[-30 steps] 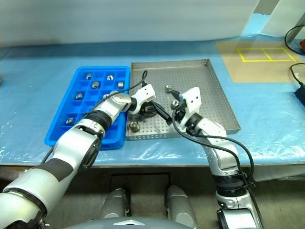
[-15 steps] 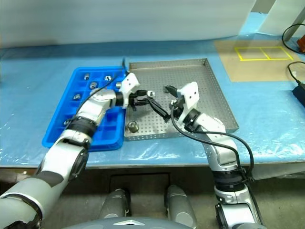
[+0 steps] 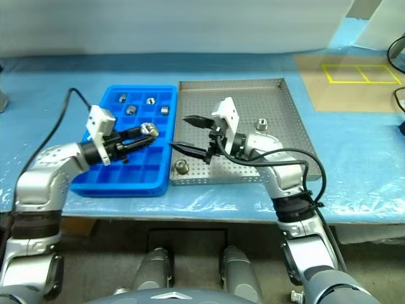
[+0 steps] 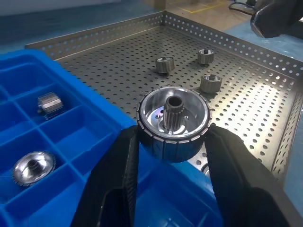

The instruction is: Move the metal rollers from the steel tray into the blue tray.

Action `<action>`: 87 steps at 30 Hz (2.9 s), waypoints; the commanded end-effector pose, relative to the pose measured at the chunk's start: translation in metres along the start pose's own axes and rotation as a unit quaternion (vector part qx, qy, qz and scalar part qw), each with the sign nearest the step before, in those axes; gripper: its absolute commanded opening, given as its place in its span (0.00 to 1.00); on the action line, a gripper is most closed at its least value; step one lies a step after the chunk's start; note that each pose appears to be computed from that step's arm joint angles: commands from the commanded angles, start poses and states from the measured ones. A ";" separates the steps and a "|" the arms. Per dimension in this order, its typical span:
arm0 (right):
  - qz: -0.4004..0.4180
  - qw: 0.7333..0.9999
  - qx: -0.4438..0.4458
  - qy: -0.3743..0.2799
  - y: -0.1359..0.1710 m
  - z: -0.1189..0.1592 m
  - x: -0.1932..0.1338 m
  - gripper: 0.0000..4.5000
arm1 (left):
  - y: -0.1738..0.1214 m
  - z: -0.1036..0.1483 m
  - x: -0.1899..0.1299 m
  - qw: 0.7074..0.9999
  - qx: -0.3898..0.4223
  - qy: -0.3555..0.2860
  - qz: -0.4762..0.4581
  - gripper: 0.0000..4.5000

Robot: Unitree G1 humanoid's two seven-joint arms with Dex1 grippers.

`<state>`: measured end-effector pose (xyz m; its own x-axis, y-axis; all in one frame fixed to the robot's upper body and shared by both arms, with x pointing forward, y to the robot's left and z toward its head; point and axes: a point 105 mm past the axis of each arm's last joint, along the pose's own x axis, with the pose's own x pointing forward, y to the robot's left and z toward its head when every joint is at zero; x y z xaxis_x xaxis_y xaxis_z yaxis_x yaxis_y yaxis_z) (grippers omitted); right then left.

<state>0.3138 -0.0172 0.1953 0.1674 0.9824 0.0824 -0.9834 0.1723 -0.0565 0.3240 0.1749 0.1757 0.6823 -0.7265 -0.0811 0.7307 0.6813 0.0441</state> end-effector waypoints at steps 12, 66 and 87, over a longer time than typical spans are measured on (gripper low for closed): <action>0.129 0.992 0.004 -0.004 0.018 0.000 0.042 1.00 | 0.035 -0.025 -0.046 0.975 -0.011 0.025 0.219 0.38; -0.080 0.995 -0.043 -0.030 -0.040 0.017 0.001 1.00 | 0.006 0.062 0.053 0.995 0.002 -0.088 0.052 0.66; -0.220 0.973 -0.067 -0.022 -0.055 0.020 -0.064 1.00 | -0.013 0.075 0.099 0.900 0.192 0.259 -0.294 0.66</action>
<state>0.3621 -0.0877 0.1967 0.5628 0.8189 0.1129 -0.8127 0.5731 -0.1052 0.3818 0.0853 0.2478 0.1775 -0.7994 -0.5740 0.9777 0.0769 0.1952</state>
